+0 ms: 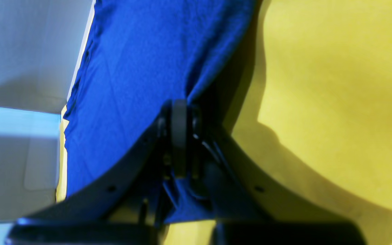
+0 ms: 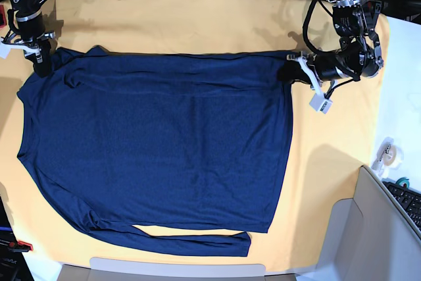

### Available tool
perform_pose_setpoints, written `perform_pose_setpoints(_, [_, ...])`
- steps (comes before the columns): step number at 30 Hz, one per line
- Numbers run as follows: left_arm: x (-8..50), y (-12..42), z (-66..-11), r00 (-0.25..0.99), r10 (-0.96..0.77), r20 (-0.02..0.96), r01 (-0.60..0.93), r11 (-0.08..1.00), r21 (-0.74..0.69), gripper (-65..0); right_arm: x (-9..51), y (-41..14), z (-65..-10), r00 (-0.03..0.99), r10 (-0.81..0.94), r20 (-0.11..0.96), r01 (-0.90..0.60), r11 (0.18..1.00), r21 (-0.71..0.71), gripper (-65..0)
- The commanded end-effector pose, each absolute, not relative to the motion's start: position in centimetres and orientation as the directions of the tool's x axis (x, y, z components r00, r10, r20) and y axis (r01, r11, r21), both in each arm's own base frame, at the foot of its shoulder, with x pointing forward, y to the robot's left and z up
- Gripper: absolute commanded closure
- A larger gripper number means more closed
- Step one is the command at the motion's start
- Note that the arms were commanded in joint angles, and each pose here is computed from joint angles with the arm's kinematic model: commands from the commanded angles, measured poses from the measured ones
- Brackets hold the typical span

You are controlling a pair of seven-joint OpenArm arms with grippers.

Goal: Fold the T-shirt properly
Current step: 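Hold the edge and shift both grippers outward along it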

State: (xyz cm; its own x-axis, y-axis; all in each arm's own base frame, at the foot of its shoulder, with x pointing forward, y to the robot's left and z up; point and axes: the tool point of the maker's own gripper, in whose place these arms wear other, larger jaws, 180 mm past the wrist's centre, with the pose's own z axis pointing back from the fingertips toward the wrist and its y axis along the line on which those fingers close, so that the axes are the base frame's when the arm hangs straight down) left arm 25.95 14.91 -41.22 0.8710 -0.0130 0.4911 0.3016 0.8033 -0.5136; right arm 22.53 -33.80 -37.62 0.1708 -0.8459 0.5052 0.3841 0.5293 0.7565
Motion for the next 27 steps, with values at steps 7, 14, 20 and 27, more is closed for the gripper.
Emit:
perform_pose_setpoints(7, [26.0, 15.3, -40.6, 0.866, -0.055, 0.496, 0.328, 0.811, -0.484, 0.0, 20.5, -35.3, -38.3, 0.225, -0.827, 0.515, 0.442, 0.557, 0.703, 0.0])
perform_pose_setpoints(14, [26.2, 15.3, -40.4, 0.861, -0.059, 0.505, 0.335, 0.813, -0.476, 0.0, 19.7, -36.7, -38.2, 0.263, -0.792, 0.551, 0.471, 0.603, 0.643, 0.0])
perform_pose_setpoints(20, [27.9, 15.2, -39.2, 0.838, -0.061, 0.542, 0.357, 0.813, -0.461, 0.0, 20.1, -36.4, -38.4, 0.290, -0.778, 0.557, 0.473, 0.623, 0.623, 0.0])
perform_pose_setpoints(27, [31.1, 15.1, -36.7, 0.790, -0.059, 0.611, 0.395, 0.811, -0.432, 0.0, 24.9, -34.5, -34.9, 0.296, -0.718, 0.630, 0.348, 0.695, 0.629, 0.0])
